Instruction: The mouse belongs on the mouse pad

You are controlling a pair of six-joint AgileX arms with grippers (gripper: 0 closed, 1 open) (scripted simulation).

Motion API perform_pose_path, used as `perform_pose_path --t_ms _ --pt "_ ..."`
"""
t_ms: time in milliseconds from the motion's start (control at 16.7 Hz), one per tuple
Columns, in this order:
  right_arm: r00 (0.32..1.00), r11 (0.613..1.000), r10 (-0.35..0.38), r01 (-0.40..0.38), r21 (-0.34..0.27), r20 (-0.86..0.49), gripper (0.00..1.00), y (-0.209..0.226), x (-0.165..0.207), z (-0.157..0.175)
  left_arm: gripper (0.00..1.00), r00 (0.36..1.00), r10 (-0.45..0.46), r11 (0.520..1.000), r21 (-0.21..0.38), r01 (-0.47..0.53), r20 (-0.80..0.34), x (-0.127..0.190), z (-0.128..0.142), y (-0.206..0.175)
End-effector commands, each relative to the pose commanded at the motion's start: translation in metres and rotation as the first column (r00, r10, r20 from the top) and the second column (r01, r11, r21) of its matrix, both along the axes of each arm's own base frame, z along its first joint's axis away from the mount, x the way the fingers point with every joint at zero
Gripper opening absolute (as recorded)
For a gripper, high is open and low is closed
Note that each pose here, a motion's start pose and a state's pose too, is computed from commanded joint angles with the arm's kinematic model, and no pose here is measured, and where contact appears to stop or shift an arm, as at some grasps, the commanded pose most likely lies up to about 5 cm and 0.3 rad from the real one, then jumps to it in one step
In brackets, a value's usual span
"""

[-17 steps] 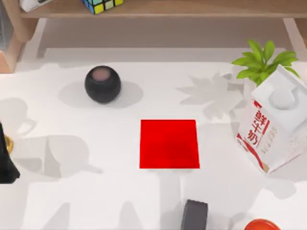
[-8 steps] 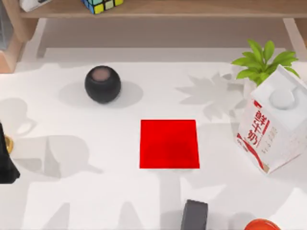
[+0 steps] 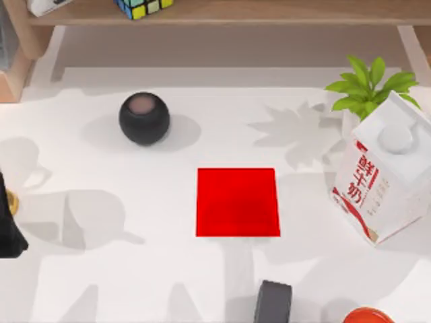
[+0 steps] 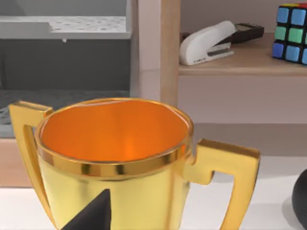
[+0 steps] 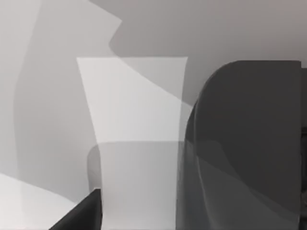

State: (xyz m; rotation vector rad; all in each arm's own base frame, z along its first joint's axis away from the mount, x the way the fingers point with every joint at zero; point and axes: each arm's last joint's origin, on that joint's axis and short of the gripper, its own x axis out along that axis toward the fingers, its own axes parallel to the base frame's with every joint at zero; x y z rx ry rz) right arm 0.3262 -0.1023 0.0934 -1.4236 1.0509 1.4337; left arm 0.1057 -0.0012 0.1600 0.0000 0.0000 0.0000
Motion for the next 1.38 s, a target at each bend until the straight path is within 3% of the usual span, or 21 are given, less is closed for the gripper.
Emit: perform_pose_path --t_ms 60,840,1320,1380 --pt "1.000 1.000 0.000 0.000 0.000 0.000 1.00 0.000 0.000 0.000 1.00 1.000 0.000 1.000 0.000 0.000 0.000 0.000 0.000 0.000" --pt "1.000 1.000 0.000 0.000 0.000 0.000 0.02 0.000 0.000 0.000 1.00 1.000 0.000 1.000 0.000 0.000 0.000 0.000 0.000 0.000" --pt "1.000 1.000 0.000 0.000 0.000 0.000 0.00 0.000 0.000 0.000 1.00 1.000 0.000 1.000 0.000 0.000 0.000 0.000 0.000 0.000" --pt "1.000 1.000 -0.021 0.021 -0.017 0.009 0.00 0.003 -0.004 0.021 1.00 1.000 0.000 1.000 0.000 0.000 0.000 0.000 0.000 0.000"
